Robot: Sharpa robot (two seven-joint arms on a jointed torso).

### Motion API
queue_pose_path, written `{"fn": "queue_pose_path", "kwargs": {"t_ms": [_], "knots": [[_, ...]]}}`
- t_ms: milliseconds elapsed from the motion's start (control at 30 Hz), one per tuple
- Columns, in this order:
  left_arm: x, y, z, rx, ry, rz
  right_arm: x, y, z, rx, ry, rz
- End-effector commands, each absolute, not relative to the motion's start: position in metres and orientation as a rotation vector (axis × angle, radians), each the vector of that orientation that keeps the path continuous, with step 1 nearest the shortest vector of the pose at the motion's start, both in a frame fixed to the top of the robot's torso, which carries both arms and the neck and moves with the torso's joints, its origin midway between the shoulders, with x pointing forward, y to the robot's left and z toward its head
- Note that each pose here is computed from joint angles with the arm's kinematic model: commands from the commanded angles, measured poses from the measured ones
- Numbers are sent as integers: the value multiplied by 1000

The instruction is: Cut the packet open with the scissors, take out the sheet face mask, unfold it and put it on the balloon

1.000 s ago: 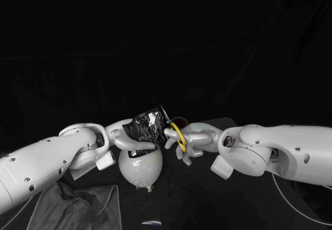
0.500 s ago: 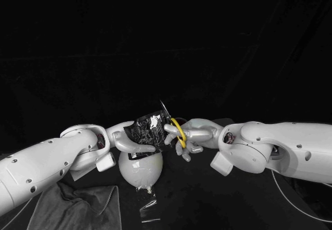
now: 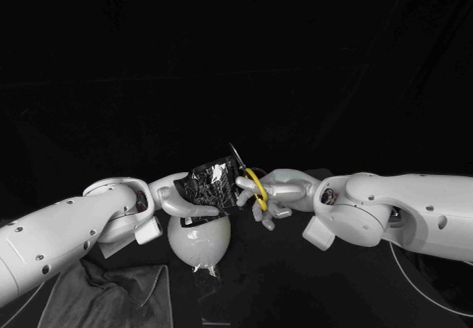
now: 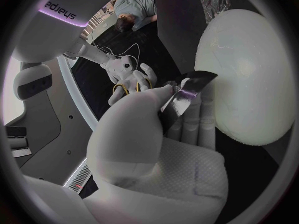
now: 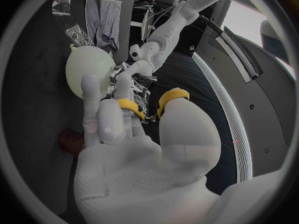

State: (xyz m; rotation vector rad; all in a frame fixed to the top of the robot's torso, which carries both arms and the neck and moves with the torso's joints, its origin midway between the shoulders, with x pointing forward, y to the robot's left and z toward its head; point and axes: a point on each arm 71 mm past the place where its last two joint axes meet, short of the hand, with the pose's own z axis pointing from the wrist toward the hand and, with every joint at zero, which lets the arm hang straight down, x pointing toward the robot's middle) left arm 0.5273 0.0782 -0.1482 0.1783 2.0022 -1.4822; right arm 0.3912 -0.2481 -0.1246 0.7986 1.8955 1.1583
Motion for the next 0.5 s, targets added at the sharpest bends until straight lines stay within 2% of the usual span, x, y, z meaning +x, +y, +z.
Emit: {"fn": "queue_pose_path", "kwargs": {"t_ms": [33,300,500], "knots": [[529,82,-146,124,1983,-1574,384,-247,-124,770,1913,1173],[534,92,-146,75,1985,-1646,368,-254,-129,788,1927,1163],[537,98,-146,44,1984,-1682,357,-253,-141,813,1967,1160]]}}
